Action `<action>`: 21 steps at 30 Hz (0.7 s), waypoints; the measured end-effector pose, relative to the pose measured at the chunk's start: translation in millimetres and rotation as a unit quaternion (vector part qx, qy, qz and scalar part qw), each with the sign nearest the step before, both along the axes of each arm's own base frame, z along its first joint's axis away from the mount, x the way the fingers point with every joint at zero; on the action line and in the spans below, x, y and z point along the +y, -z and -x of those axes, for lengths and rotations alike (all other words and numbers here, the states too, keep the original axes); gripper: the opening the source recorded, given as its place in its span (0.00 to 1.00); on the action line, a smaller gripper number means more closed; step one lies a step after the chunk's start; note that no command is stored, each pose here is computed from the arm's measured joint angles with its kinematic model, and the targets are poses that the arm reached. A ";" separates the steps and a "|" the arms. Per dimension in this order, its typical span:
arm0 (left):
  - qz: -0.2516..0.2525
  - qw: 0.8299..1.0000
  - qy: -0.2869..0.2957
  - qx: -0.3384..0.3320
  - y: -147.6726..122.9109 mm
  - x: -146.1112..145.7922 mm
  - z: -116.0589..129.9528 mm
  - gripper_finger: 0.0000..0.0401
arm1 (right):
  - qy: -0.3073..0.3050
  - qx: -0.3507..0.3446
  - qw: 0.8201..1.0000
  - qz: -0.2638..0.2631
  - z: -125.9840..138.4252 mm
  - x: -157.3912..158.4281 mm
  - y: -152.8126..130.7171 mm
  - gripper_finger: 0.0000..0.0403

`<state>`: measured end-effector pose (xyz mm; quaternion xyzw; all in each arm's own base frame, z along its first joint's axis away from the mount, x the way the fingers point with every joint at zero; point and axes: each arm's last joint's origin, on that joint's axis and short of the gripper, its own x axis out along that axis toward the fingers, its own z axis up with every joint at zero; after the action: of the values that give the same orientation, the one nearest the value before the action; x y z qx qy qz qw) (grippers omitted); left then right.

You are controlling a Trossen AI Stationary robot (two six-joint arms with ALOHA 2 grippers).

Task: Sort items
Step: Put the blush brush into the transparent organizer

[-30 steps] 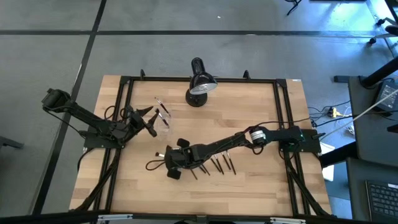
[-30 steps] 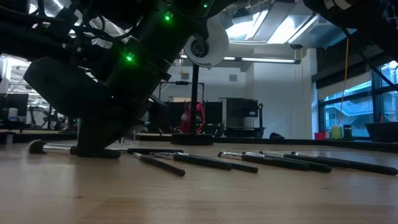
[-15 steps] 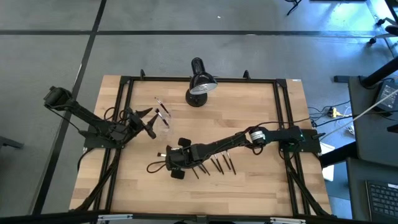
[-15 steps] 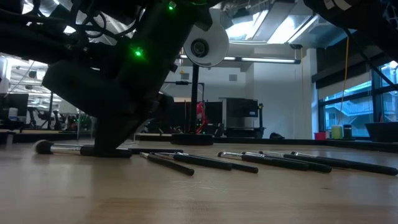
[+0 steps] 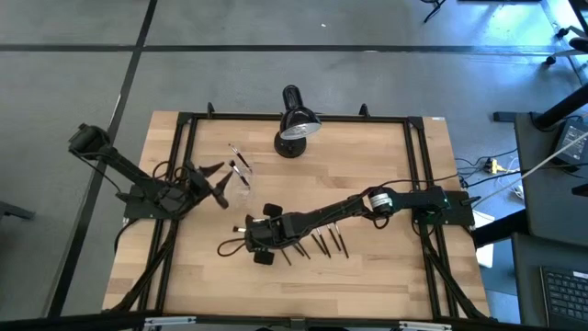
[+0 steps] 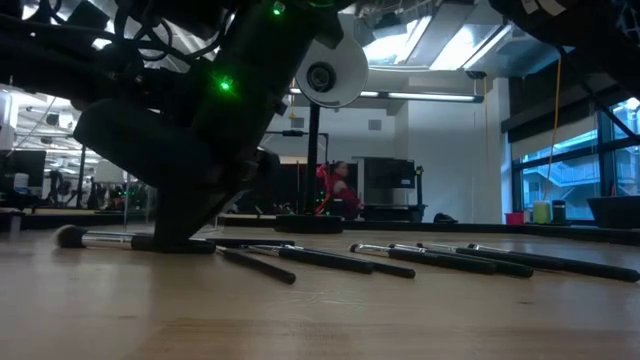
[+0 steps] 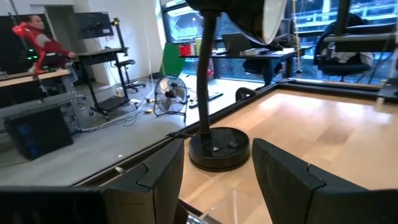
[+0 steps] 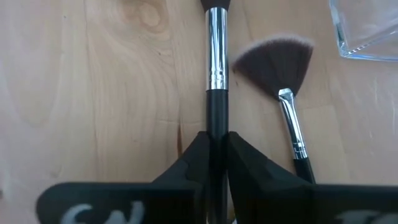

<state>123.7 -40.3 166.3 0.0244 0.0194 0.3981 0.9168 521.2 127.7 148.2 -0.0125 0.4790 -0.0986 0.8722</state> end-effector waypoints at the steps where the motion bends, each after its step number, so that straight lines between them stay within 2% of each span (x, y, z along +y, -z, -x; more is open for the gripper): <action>1: 0.000 1.000 0.004 0.000 -0.1 -1.0 0.3 0.47 | 0.000 -0.001 1.000 0.003 0.3 1.0 -0.1 0.09; 8: -0.006 1.000 0.011 0.004 -0.9 -5.8 3.0 0.47 | 0.005 -0.005 0.999 0.036 8.7 10.0 -15.7 0.15; 13: -0.006 1.000 0.010 0.001 -1.8 -8.1 5.4 0.47 | 0.021 -0.031 0.997 0.068 16.2 11.3 -45.4 0.12; 17: -0.003 1.000 0.014 -0.004 -3.1 -9.3 6.9 0.47 | 0.050 -0.022 0.993 0.106 25.6 8.5 -56.9 0.10; 21: -0.005 1.000 0.020 -0.003 -4.0 -10.5 8.1 0.47 | 0.094 -0.016 0.983 0.160 40.5 6.7 -73.8 0.14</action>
<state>115.6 -50.8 170.3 0.0284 0.0145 0.3794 0.9247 480.7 134.4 222.0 -0.1048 0.4423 -0.2558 0.8532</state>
